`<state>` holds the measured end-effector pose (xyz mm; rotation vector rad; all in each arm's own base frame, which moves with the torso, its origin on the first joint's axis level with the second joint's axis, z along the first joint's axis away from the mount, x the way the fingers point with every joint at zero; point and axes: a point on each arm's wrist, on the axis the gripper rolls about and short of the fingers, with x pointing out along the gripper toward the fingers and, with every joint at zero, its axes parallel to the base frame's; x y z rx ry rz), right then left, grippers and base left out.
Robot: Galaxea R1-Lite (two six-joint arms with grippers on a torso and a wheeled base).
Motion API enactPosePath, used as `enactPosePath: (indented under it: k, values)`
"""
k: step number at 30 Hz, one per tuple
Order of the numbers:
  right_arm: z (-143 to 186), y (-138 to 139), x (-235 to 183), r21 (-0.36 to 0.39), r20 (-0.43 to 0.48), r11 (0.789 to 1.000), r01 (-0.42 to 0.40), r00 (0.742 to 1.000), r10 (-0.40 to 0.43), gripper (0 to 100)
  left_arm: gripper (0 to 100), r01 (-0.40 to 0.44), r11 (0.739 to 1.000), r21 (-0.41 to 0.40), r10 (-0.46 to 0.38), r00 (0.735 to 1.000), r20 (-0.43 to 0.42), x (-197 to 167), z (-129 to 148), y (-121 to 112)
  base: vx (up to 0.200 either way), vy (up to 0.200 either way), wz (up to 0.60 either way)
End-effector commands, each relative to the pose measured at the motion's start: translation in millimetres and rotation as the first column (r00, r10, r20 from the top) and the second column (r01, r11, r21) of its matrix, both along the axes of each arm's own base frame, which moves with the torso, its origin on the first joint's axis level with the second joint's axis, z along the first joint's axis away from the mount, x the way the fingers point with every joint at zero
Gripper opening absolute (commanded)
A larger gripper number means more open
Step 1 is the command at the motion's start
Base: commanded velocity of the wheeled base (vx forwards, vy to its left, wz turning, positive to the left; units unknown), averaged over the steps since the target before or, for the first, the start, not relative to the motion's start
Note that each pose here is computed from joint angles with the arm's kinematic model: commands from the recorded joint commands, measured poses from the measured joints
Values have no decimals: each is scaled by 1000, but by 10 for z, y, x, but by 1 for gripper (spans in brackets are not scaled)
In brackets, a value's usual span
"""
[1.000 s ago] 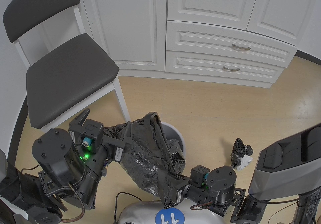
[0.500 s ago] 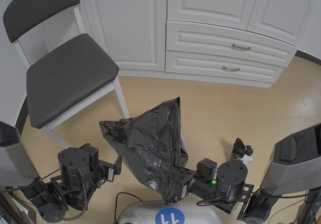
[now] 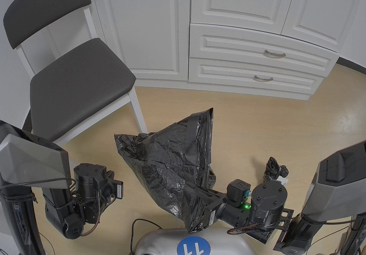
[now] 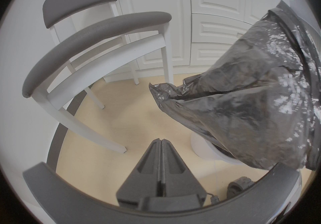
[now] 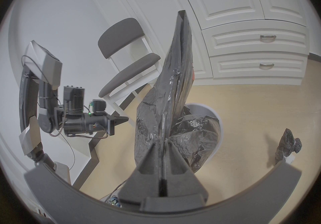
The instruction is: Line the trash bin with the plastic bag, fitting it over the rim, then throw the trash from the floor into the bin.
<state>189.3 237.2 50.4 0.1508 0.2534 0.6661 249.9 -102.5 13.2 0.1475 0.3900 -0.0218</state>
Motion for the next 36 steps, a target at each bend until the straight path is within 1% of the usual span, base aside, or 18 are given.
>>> enactPosePath:
  k: [1,4,5,7,8,9,14,20,23,27,29,32,33,34,35,36]
  values:
    - [109,-50,-48,13,35,1000,-6,999,6,0,0,-56,998,-10,56,998,25,258,-79,99,0,0,0]
    - [158,-68,-66,17,49,1000,-8,999,7,0,0,-80,997,-11,80,995,54,358,-48,160,0,0,0]
    - [233,-98,-90,18,56,1000,-8,998,7,0,0,-92,996,-19,93,992,86,455,0,223,0,0,0]
    - [296,-132,-127,-1,41,1000,-11,999,11,0,0,-96,995,-34,99,988,116,532,50,252,0,0,0]
    - [296,-132,-127,-1,41,1000,-11,999,11,0,0,-96,995,-34,99,988,116,532,50,252,0,0,0]
    - [375,-167,-170,-19,26,1000,-17,999,18,0,0,-100,994,-44,105,985,135,579,80,263,0,0,0]
    - [506,-214,-258,-45,-1,998,-32,999,32,0,0,-96,994,-61,104,983,150,590,116,245,0,0,0]
    - [476,-194,-253,-55,-14,998,-34,999,33,0,0,-78,992,-99,95,979,182,541,245,188,0,0,0]
    - [450,-153,-222,-55,-17,998,-30,999,29,0,0,-62,994,-90,76,985,157,486,196,141,0,0,0]
    - [453,-136,-194,-56,-8,998,9,1000,-10,0,0,-66,995,-76,74,990,119,426,122,160,0,0,0]
    - [461,-135,-193,-54,-6,998,11,1000,-11,0,0,-69,995,-72,77,991,109,431,90,168,0,0,0]
    - [465,-136,-194,-52,-5,999,11,1000,-11,0,0,-71,995,-66,77,993,89,512,-40,147,0,0,0]
    - [463,-133,-197,-54,-6,999,10,1000,-10,0,0,-71,995,-66,77,993,89,512,-40,147,0,0,0]
    - [459,-132,-196,-55,-7,998,9,1000,-10,0,0,-64,996,-65,70,994,86,592,-128,100,0,0,0]
    - [456,-135,-198,-56,-8,998,9,1000,-10,0,0,-62,996,-66,68,994,87,616,-148,87,0,0,0]
    - [458,-138,-201,-56,-8,998,9,1000,-10,0,0,-50,996,-68,56,994,95,703,-226,10,0,0,0]
